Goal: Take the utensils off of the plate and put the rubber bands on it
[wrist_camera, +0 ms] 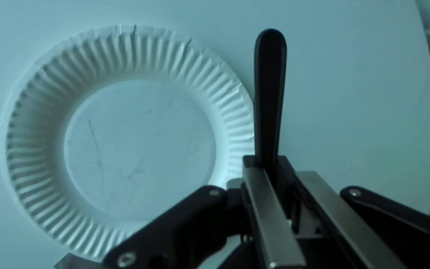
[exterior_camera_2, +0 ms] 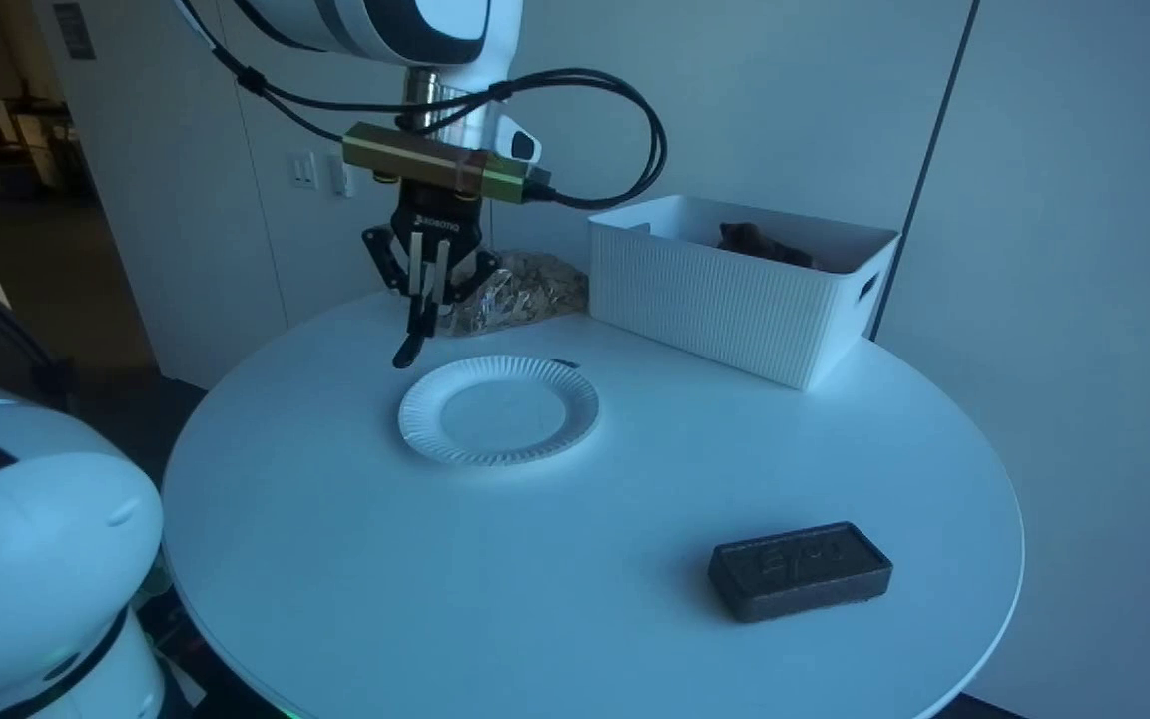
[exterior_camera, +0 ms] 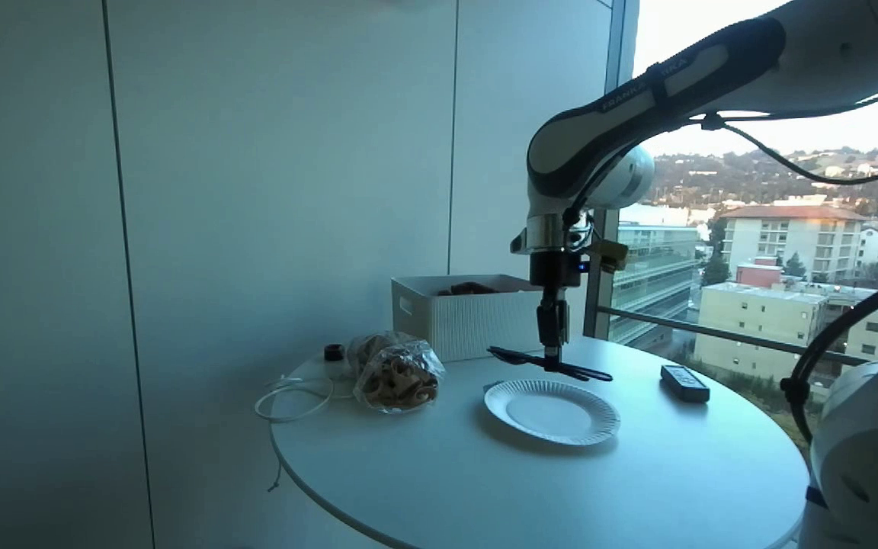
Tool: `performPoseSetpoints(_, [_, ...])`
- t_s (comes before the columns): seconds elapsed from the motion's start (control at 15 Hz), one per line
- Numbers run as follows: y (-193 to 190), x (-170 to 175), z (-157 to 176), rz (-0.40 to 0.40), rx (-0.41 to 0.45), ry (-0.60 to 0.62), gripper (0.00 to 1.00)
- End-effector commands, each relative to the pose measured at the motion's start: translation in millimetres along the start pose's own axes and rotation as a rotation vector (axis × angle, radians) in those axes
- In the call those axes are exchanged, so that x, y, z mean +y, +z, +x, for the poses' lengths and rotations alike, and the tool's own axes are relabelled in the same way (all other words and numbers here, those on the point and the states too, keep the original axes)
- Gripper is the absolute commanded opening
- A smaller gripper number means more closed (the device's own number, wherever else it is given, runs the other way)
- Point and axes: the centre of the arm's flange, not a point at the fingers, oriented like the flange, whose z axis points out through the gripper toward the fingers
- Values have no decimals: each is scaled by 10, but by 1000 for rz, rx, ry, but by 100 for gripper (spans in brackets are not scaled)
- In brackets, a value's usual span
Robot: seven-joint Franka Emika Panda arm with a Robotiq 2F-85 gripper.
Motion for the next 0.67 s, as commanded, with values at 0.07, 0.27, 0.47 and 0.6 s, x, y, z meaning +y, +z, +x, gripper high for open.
performPoseSetpoints(0.07, [-175,263,190,-4,94,117,5])
performPoseSetpoints(0.27, [-190,435,231,-41,136,235,6])
performPoseSetpoints(0.47, [-237,667,160,-77,168,355,5])
performPoseSetpoints(0.6, [-282,894,18,-92,197,454,5])
